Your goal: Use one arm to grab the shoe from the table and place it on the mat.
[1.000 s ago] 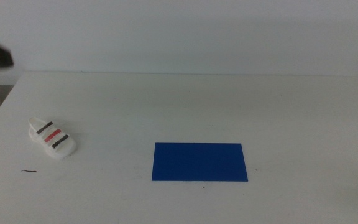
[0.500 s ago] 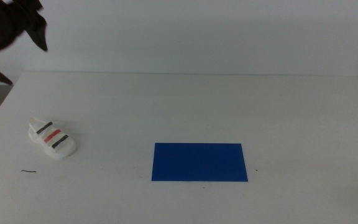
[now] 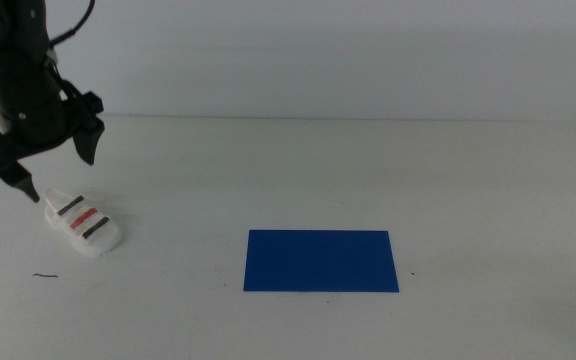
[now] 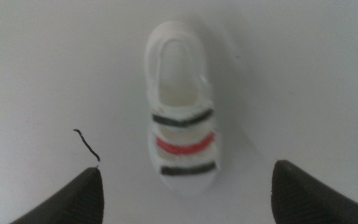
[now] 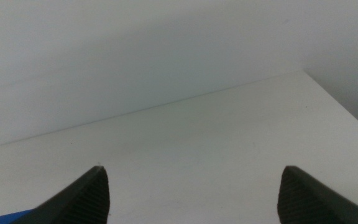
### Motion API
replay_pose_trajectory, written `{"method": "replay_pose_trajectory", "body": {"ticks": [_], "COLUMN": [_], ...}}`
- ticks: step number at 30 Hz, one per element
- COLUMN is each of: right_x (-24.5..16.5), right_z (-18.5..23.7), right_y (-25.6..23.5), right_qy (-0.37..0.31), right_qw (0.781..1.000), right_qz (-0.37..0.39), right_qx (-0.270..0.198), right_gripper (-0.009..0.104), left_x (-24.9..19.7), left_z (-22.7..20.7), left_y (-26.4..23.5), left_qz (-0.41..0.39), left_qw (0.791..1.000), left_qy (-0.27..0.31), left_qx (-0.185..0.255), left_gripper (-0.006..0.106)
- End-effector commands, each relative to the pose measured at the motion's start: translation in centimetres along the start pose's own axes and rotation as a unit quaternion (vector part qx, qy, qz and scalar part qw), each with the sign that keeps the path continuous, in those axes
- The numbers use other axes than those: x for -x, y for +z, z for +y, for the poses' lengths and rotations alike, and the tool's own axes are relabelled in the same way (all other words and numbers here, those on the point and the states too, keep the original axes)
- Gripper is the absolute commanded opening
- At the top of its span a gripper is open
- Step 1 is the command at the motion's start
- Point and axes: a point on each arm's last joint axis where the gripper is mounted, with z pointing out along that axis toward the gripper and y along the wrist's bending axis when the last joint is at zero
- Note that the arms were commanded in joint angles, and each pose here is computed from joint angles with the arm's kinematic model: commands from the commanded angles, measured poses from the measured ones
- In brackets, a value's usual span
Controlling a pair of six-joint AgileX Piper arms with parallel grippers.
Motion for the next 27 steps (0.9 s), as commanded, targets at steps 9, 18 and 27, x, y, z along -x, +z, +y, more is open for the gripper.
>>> {"method": "replay_pose_trajectory", "body": {"ticks": [9,18,27], "right_x": [0.0,0.0,0.0], "right_z": [0.0,0.0,0.0], "right_y": [0.0,0.0,0.0], "right_qy": [-0.005,-0.005,-0.005], "right_qw": [1.0,1.0,1.0], "right_qz": [-0.006,-0.006,-0.006], "right_qx": [0.001,0.001,0.001], "right_gripper": [0.079,0.079,0.079], "left_x": [2.5,2.4,2.1], "left_z": [-0.1,-1.4,-1.4], "left_y": [4.4,8.5,10.0], "left_qz": [0.01,0.034,0.053], "left_qw": [0.999,0.999,0.998], "left_qy": [-0.039,-0.025,-0.027], "left_qx": [-0.005,-0.02,-0.003], "left_gripper": [0.09,0.09,0.068]}}
